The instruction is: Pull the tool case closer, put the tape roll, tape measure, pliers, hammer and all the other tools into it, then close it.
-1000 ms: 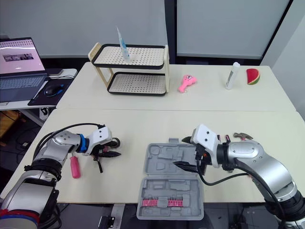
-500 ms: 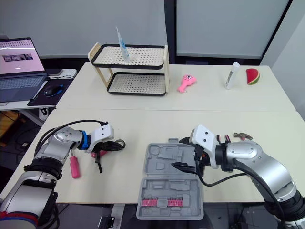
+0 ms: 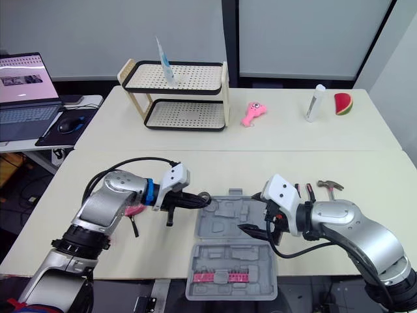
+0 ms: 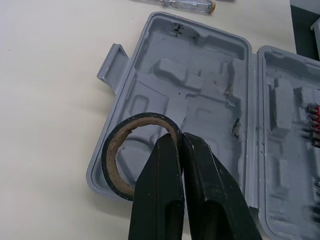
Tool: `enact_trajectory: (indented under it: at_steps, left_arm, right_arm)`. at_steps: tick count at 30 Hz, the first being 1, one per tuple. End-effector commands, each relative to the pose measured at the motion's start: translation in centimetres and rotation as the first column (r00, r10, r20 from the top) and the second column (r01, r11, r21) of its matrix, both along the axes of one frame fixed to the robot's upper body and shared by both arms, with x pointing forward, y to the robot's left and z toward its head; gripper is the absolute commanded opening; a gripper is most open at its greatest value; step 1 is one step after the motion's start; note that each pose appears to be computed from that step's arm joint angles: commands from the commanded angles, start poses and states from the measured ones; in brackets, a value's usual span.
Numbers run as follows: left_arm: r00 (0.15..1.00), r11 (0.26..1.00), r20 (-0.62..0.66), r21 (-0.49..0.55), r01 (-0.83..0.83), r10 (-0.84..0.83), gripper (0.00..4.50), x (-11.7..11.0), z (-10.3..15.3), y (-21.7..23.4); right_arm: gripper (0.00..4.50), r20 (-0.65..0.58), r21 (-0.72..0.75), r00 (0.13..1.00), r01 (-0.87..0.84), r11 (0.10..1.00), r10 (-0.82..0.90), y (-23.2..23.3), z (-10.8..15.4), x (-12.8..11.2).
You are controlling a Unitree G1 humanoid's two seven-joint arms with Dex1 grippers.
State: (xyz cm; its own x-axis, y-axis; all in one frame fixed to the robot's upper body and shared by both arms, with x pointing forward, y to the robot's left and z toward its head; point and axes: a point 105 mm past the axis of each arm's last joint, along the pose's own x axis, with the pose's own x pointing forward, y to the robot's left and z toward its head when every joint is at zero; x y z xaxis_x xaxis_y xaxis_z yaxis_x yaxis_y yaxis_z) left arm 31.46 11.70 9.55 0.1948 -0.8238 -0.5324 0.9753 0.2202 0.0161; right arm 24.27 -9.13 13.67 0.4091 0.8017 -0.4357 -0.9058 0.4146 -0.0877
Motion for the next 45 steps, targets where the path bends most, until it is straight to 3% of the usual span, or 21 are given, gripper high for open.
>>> enact_trajectory:
  at_steps: [1,27,34,37,45]
  left_arm:
    - [1.0,1.0,0.005,-0.017,-0.025,0.025,0.03,0.7,0.0,-0.1]
    - [0.997,0.999,-0.061,0.0,-0.05,0.05,0.03,1.7,-3.9,-1.3]
    - [0.998,0.999,-0.051,-0.014,-0.048,0.047,0.03,1.9,-3.5,-1.6]
    - [0.999,0.999,-0.015,-0.021,-0.044,0.044,0.69,2.2,-2.7,-1.6]
    - [0.995,0.997,0.092,-0.077,-0.024,0.031,3.19,2.0,1.4,-0.6]
  right_arm:
    - [4.5,0.04,0.014,0.999,-0.002,1.0,0.002,0.3,1.0,-0.2]
    - [4.5,0.038,0.009,0.999,0.031,0.999,-0.031,0.3,0.9,-0.1]
    - [4.5,0.037,0.009,0.999,0.035,0.999,-0.036,0.3,0.8,-0.1]
    - [4.5,0.036,0.008,0.999,0.038,0.999,-0.039,0.3,0.8,-0.1]
    - [4.5,0.036,0.008,0.998,0.051,0.999,-0.051,0.0,0.8,-0.2]
